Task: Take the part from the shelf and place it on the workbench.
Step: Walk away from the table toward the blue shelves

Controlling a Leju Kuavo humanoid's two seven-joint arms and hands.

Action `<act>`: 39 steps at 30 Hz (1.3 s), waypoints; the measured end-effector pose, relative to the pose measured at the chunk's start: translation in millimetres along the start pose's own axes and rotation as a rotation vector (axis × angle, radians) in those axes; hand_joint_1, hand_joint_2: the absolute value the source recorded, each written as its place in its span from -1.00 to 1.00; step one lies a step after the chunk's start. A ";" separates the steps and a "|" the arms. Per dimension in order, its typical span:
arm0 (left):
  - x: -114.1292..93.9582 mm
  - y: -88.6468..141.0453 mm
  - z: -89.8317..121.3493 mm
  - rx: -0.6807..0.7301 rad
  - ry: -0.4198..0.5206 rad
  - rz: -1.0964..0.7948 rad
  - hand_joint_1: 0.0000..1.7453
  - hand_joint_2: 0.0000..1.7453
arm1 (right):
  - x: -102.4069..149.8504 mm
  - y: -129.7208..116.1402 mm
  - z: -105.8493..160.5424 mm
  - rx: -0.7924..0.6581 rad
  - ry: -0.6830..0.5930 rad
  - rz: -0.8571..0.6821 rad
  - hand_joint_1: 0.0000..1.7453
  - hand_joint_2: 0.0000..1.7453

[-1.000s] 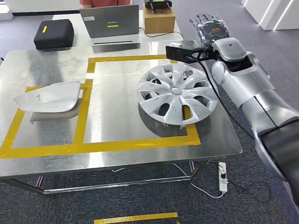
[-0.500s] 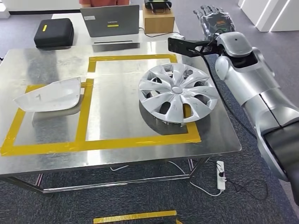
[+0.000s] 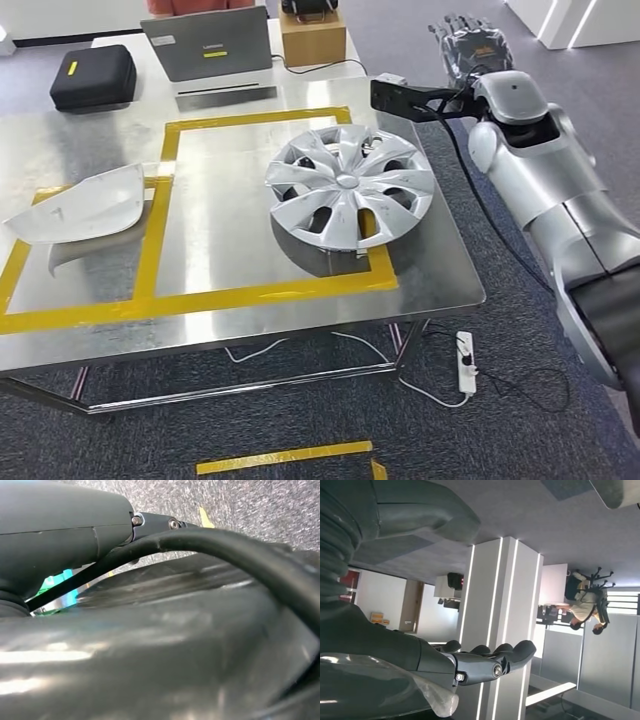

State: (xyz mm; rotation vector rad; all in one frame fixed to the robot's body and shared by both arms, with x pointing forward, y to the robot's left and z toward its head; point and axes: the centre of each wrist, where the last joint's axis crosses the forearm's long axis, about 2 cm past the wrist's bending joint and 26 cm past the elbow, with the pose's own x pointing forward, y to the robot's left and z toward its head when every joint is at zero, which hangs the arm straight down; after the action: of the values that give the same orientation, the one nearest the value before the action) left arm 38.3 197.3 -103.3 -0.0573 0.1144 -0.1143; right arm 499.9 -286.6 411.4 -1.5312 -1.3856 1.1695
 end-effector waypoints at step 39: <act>-1.6 -4.6 0.3 0.025 -0.029 0.058 -1.00 -1.00 | -13.0 39.0 51.7 -0.128 -0.057 -0.157 -1.00 1.00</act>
State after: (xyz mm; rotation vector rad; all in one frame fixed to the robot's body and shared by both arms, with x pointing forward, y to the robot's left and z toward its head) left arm 36.2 193.0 -102.5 -0.0304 0.0856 -0.0574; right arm 462.6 -307.0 360.8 -1.4564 -1.6150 1.0530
